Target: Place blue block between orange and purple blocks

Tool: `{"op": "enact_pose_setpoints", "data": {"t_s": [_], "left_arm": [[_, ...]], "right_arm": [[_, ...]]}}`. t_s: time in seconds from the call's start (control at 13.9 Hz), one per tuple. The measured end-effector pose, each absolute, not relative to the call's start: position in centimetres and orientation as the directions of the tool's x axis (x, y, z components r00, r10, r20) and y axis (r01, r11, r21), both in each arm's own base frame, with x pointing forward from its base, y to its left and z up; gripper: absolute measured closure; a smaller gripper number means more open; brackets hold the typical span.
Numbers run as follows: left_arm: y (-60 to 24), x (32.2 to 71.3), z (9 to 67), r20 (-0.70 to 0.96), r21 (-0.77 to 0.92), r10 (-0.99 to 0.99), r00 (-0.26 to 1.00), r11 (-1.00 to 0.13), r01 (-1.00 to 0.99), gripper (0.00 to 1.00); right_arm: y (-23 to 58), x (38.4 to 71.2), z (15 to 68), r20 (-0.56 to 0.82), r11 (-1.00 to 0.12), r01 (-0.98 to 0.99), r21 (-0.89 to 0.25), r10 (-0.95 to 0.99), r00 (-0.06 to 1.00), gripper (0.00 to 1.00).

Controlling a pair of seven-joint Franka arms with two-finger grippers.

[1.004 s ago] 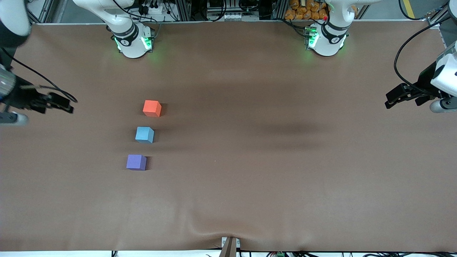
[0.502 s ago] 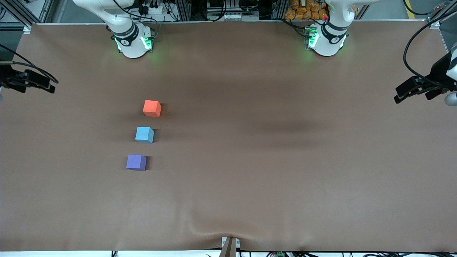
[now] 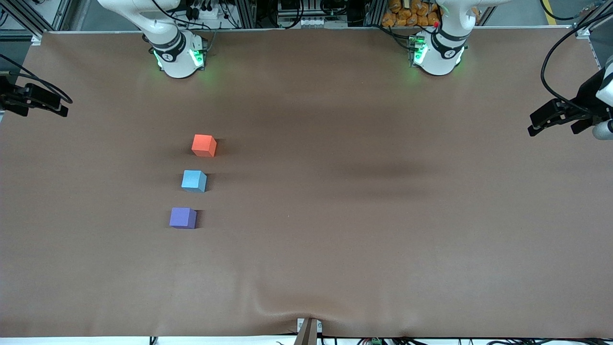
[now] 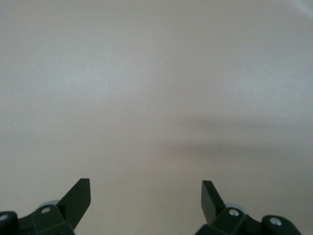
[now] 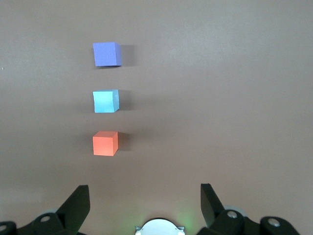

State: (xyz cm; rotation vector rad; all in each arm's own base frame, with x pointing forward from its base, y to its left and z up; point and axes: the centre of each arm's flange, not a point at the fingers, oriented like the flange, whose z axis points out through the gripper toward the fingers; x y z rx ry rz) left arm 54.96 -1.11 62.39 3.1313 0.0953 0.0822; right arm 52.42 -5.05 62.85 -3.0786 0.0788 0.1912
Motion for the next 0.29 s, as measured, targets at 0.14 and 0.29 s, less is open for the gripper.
{"op": "enact_pose_setpoints", "data": {"t_s": [0.14,0.29], "left_arm": [[-0.57,55.00,62.33,0.051,0.009,0.070,0.996,-0.998,0.069,0.00],[-0.34,55.18,62.00,0.045,0.009,0.072,0.996,-0.997,0.072,0.00]], "right_arm": [[-5.05,52.39,62.83,-0.128,-0.997,-0.054,-0.051,-0.047,0.991,0.00],[-5.07,52.38,62.82,-0.129,-0.997,-0.054,-0.050,-0.047,0.991,0.00]]}}
